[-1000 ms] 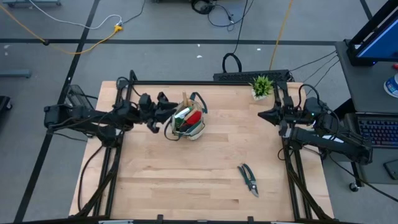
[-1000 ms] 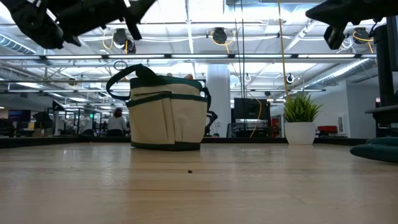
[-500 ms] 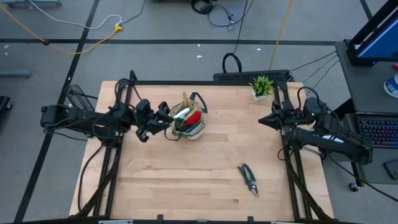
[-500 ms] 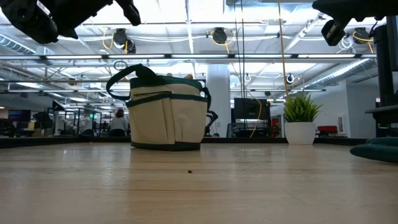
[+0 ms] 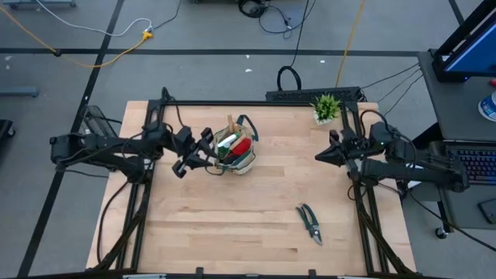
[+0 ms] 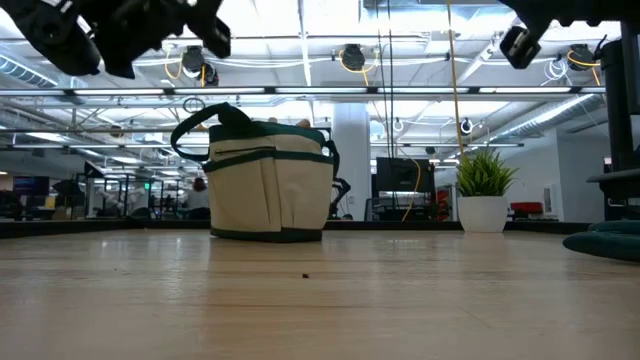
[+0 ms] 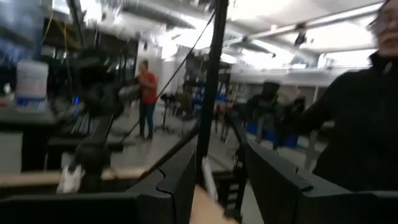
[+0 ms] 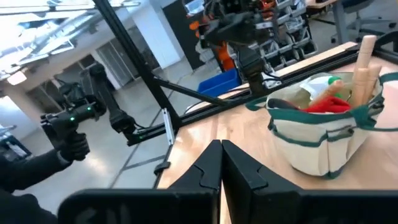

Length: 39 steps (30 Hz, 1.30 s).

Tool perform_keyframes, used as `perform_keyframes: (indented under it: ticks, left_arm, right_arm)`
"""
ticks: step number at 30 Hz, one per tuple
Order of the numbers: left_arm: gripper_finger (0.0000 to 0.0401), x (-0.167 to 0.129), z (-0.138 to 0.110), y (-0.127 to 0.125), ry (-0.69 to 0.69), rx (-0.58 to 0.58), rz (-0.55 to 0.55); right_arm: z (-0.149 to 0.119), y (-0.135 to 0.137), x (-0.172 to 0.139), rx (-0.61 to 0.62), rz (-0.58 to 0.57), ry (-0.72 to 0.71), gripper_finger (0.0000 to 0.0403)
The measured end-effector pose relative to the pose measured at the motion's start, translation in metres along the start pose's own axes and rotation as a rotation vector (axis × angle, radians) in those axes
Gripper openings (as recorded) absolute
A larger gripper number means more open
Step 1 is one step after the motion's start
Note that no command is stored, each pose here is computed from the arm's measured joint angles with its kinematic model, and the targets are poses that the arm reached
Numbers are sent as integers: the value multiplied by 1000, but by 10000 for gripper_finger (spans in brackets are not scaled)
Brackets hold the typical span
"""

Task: Pick & Place Garden tools in Gardening bag
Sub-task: Put the shears into the gardening bag

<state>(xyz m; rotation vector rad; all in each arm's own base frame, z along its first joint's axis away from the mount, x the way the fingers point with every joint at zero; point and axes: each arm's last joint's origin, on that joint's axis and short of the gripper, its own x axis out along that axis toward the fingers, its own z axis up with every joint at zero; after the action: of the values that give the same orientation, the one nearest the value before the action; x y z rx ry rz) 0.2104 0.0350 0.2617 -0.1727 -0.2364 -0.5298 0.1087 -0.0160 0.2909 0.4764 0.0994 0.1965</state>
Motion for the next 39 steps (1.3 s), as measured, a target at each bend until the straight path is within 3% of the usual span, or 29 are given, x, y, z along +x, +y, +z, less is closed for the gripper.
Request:
perform_keyframes:
  ticks: [4, 8, 15, 20, 28, 39]
  left_arm:
    - [145, -14, -1, 13, 54, -8, 12]
    - [145, -30, -5, 25, 78, -42, 104]
    - [145, -62, -20, 34, 114, -78, 207]
    - [145, -89, -29, 26, 107, -72, 299]
    - [145, -107, -19, -9, 26, 63, 279]
    - [145, -112, -26, -18, 91, 5, 299]
  right_arm:
    - [11, 8, 10, -27, -12, 22, 0]
    - [22, 16, 19, -51, -46, 84, 0]
    - [26, 29, 31, -20, -186, 322, 0]
    - [28, 41, 43, 23, -247, 453, 0]
    - [17, 55, 60, 207, -364, 694, 0]
    - [-16, 65, 79, 520, -564, 882, 0]
